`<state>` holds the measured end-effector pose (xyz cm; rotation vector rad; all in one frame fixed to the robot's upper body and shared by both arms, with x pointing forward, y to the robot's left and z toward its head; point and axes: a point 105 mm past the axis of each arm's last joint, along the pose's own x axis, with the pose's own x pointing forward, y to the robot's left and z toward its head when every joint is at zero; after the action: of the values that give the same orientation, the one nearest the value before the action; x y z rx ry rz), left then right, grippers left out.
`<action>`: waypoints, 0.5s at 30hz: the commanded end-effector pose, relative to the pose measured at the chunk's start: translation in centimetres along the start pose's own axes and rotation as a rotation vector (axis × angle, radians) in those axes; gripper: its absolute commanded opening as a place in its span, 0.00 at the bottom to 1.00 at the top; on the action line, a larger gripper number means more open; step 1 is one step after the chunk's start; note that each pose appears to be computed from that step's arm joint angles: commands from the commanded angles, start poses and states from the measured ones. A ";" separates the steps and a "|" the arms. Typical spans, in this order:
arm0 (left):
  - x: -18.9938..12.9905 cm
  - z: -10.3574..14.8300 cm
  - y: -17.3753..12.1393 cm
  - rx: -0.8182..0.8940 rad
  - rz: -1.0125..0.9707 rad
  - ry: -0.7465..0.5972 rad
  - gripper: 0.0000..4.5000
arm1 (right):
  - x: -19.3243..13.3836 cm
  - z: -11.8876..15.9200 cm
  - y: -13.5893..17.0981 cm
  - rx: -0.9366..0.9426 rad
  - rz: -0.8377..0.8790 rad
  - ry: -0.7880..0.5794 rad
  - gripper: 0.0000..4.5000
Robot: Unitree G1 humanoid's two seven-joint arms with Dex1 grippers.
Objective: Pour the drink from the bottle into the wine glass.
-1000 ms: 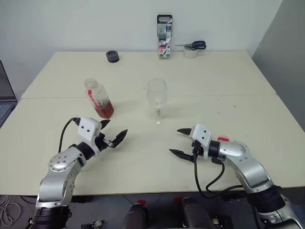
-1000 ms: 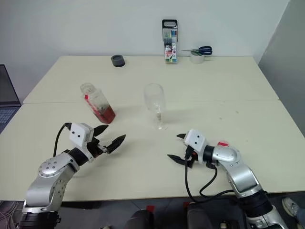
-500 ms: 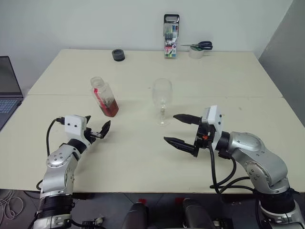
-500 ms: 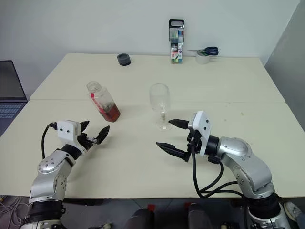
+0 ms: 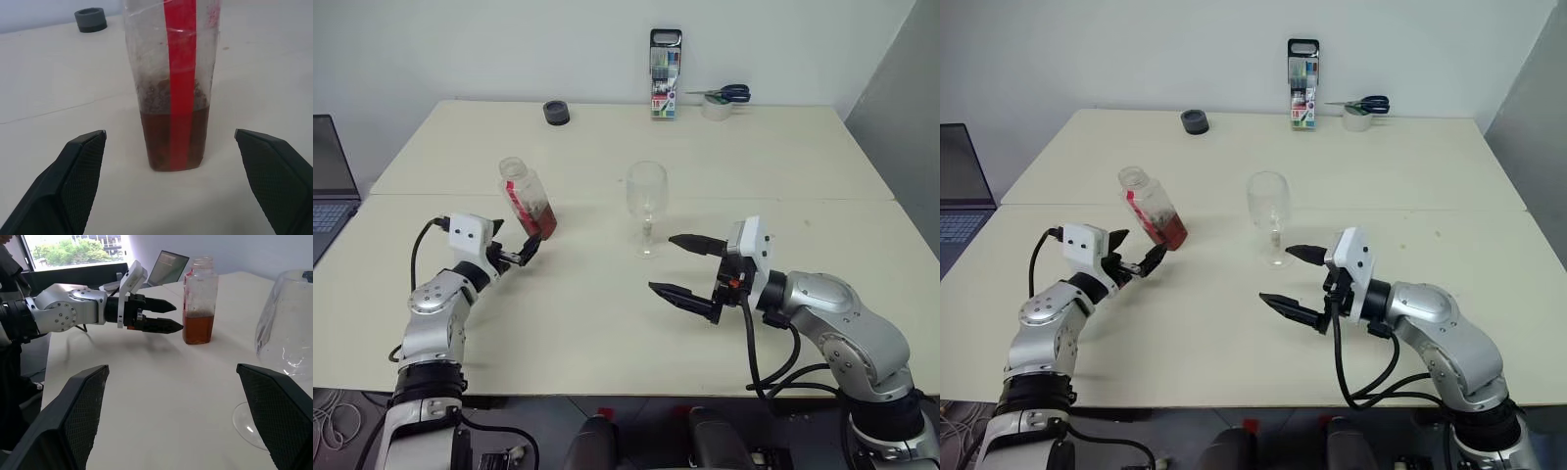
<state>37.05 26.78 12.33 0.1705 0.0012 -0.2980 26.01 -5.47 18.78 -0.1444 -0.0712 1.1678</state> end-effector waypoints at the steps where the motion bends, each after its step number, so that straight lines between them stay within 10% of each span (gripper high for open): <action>1: 0.6 1.6 0.4 0.041 -0.003 -0.038 1.00 | 0.1 1.4 0.6 -0.038 0.026 -0.031 0.99; 15: 3.3 3.7 0.4 0.054 0.008 -0.074 1.00 | 0.4 1.7 0.2 -0.042 0.022 -0.046 0.99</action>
<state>39.94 25.85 14.65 0.1943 -0.0362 -0.2976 26.08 -5.16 19.28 -0.1490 -0.0819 1.1778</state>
